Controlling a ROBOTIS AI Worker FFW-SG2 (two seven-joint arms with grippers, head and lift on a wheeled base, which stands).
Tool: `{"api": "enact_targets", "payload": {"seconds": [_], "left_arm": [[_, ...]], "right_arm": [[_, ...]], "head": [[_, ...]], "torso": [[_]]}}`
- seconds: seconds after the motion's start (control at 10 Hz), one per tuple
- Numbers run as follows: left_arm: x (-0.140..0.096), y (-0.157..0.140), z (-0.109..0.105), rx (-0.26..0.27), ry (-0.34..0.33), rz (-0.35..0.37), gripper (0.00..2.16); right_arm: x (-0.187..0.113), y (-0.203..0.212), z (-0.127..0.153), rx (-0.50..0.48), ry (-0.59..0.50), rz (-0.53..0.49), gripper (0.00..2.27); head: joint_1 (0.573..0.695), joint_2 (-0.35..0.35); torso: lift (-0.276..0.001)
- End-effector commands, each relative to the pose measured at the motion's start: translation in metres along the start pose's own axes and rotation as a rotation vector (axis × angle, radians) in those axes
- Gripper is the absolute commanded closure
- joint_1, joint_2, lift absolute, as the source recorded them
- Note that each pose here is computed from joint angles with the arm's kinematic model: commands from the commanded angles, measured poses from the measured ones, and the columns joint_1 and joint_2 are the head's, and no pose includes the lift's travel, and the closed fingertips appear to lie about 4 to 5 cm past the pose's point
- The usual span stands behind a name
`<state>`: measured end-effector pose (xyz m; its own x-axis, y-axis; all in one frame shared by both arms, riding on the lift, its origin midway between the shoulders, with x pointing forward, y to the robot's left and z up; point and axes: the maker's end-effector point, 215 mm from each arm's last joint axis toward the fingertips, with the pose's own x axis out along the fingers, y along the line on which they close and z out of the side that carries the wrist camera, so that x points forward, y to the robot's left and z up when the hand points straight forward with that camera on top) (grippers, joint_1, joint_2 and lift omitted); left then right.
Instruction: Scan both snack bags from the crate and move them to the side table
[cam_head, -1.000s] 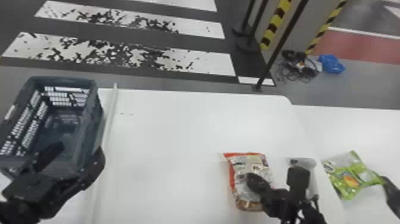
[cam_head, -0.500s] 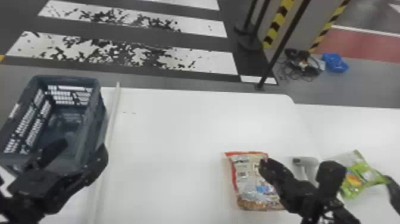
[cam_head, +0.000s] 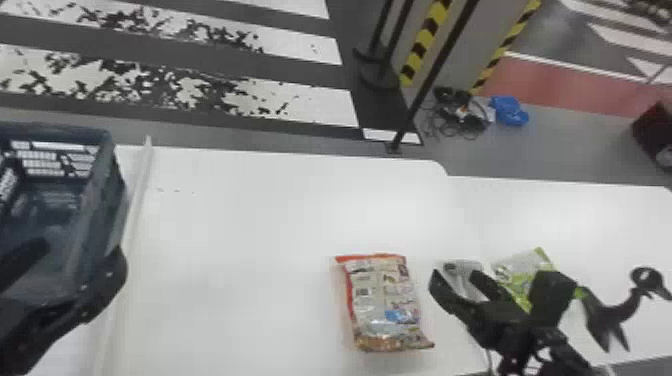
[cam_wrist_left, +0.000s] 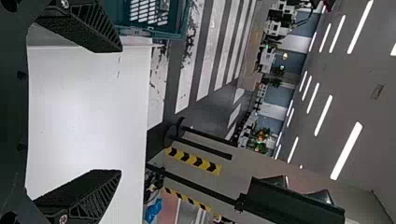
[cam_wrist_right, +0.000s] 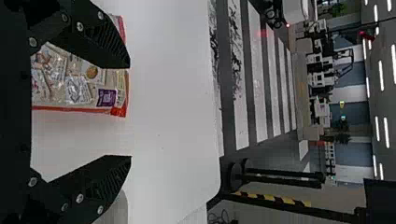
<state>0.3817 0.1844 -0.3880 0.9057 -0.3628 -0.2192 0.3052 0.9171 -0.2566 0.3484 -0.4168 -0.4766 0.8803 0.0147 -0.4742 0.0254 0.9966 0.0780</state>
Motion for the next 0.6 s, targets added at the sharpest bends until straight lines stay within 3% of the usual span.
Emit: {"api": "enact_targets", "payload": {"seconds": [0.0, 0.5], "left_arm": [[0.001, 0.0, 0.0, 0.0, 0.0, 0.0, 0.07], [-0.004, 0.0, -0.005, -0.02, 0.009, -0.001, 0.07]], "right_arm": [[0.004, -0.026, -0.016, 0.008, 0.026, -0.027, 0.06], [0.022, -0.089, -0.045, -0.036, 0.11, -0.06, 0.06]], "head": [[0.695, -0.35], [0.695, -0.35]], "torso": [[-0.029], [-0.029]]}}
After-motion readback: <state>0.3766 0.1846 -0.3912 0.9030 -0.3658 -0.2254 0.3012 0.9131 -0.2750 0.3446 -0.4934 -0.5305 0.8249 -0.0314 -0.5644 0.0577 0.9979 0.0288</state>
